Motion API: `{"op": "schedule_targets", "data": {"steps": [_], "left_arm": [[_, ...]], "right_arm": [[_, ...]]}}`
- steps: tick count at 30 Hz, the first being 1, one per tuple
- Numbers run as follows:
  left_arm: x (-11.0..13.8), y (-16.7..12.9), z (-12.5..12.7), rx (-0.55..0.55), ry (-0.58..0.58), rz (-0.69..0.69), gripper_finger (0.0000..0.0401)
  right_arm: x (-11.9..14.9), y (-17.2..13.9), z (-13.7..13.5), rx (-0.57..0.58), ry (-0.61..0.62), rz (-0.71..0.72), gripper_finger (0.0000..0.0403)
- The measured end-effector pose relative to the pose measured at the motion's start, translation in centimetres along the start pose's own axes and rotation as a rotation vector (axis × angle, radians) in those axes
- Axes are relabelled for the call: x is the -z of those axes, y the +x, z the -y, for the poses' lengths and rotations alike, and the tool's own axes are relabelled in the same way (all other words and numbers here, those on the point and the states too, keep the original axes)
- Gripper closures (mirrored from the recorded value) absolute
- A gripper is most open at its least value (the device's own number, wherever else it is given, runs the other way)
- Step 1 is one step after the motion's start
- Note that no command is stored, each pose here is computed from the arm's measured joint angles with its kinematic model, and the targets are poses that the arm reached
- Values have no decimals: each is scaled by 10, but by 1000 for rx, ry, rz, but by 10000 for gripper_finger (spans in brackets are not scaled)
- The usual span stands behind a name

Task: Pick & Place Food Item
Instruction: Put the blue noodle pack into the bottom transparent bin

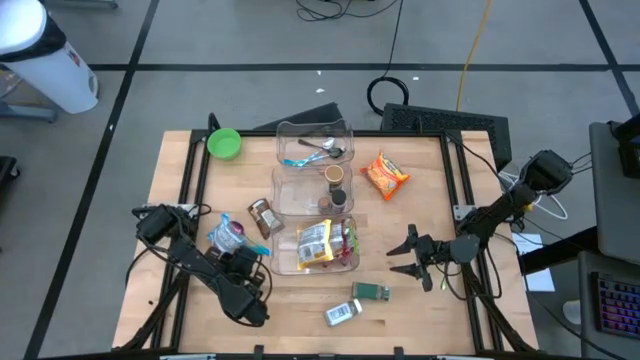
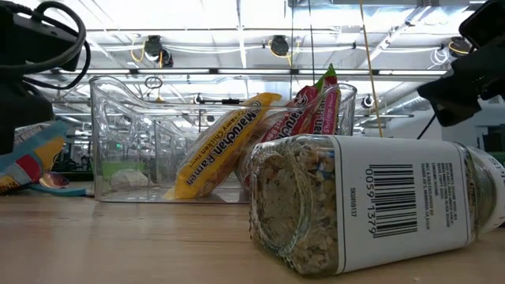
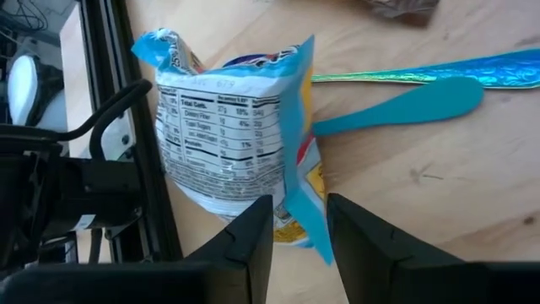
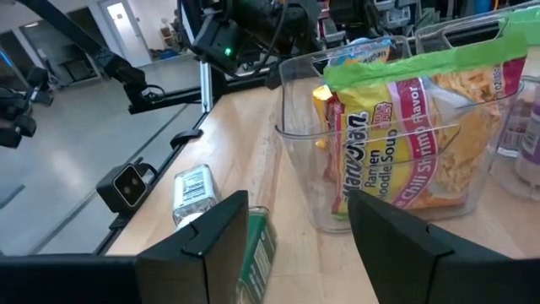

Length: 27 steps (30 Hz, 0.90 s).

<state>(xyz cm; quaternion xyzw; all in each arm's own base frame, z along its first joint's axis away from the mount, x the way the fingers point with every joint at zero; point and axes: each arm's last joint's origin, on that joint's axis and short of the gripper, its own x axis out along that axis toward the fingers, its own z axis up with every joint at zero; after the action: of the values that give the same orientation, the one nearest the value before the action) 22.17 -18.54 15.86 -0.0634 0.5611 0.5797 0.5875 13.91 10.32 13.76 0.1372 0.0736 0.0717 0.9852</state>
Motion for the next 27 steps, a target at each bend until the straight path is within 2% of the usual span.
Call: {"op": "schedule_targets", "data": {"steps": [3, 10, 14, 27], "left_arm": [[0, 2, 0, -4, -12, 1, 260], [0, 2, 0, -5, -24, 2, 173], [1, 6, 0, -8, -45, 3, 140], [6, 28, -1, -47, -81, 10, 132]], "right_arm": [[-1, 1, 1, 10, -10, 3, 204], [-2, 2, 5, 30, -8, 8, 204], [-2, 3, 5, 31, -8, 8, 204], [-2, 3, 5, 31, -8, 8, 204]]}}
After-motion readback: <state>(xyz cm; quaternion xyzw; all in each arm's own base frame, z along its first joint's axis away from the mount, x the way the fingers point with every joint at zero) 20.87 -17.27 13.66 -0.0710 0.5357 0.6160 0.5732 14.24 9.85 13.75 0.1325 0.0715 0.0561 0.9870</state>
